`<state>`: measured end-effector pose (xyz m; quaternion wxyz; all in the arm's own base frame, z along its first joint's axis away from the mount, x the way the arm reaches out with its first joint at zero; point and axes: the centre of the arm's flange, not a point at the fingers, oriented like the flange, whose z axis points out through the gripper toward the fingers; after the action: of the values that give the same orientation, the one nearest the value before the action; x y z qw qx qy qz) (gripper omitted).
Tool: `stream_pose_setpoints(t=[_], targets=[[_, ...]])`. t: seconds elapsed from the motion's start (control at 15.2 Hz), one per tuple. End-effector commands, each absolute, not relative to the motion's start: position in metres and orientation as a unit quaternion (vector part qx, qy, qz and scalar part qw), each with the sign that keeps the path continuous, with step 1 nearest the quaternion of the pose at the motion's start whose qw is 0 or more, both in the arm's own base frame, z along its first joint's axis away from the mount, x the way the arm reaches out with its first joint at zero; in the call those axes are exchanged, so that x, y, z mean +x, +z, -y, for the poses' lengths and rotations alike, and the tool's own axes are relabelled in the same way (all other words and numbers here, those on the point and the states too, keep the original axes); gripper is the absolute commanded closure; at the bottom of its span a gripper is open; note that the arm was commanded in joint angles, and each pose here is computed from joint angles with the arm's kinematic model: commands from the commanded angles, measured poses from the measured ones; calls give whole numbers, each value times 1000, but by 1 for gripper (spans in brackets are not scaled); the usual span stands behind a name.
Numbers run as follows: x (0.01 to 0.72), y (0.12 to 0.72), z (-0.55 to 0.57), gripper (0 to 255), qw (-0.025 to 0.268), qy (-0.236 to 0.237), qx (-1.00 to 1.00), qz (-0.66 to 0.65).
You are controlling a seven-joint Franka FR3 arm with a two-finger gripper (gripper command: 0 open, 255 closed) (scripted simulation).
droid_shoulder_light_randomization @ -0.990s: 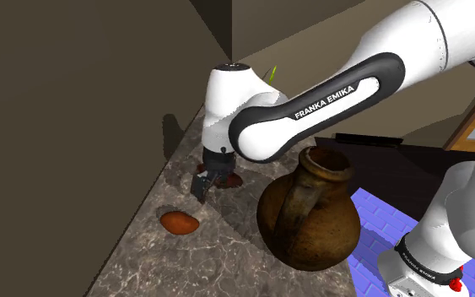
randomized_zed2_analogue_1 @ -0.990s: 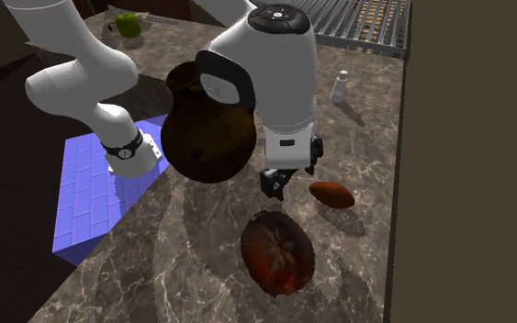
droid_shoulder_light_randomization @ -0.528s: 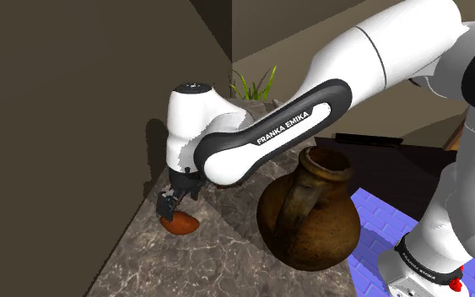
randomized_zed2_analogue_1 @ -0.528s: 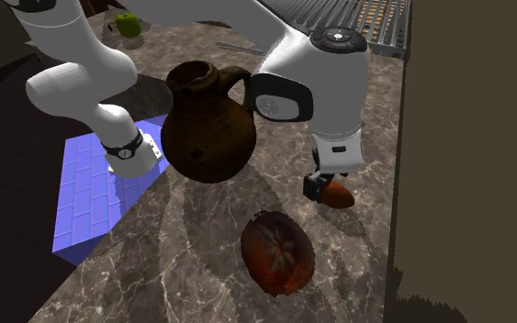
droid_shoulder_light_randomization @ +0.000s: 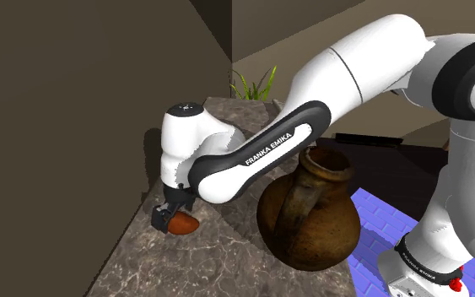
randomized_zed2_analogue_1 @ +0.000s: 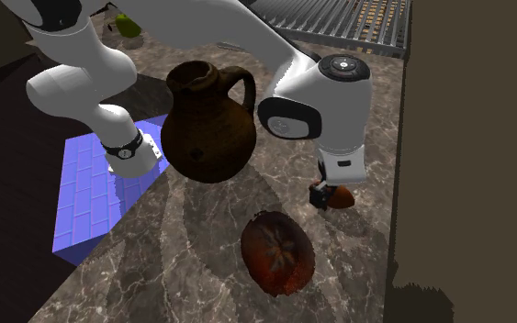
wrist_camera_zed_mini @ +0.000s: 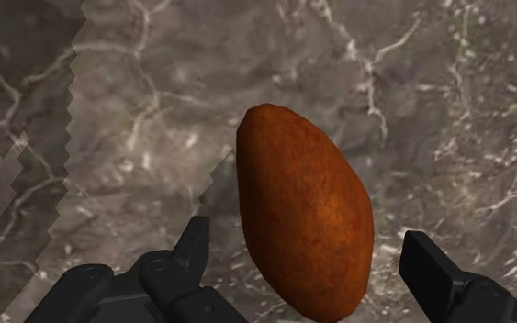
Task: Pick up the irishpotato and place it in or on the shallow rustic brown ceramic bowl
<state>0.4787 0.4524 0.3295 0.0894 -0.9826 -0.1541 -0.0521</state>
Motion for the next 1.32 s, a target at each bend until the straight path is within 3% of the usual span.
stream_pose_setpoints(t=[0.0, 0.4, 0.46, 1.25], targets=[[478, 326, -453, 0, 90, -52, -983, 154], [478, 326, -453, 0, 90, -52, -983, 154], [478, 326, -453, 255, 90, -52, -983, 154], [478, 342, -453, 255, 90, -52, -983, 154]])
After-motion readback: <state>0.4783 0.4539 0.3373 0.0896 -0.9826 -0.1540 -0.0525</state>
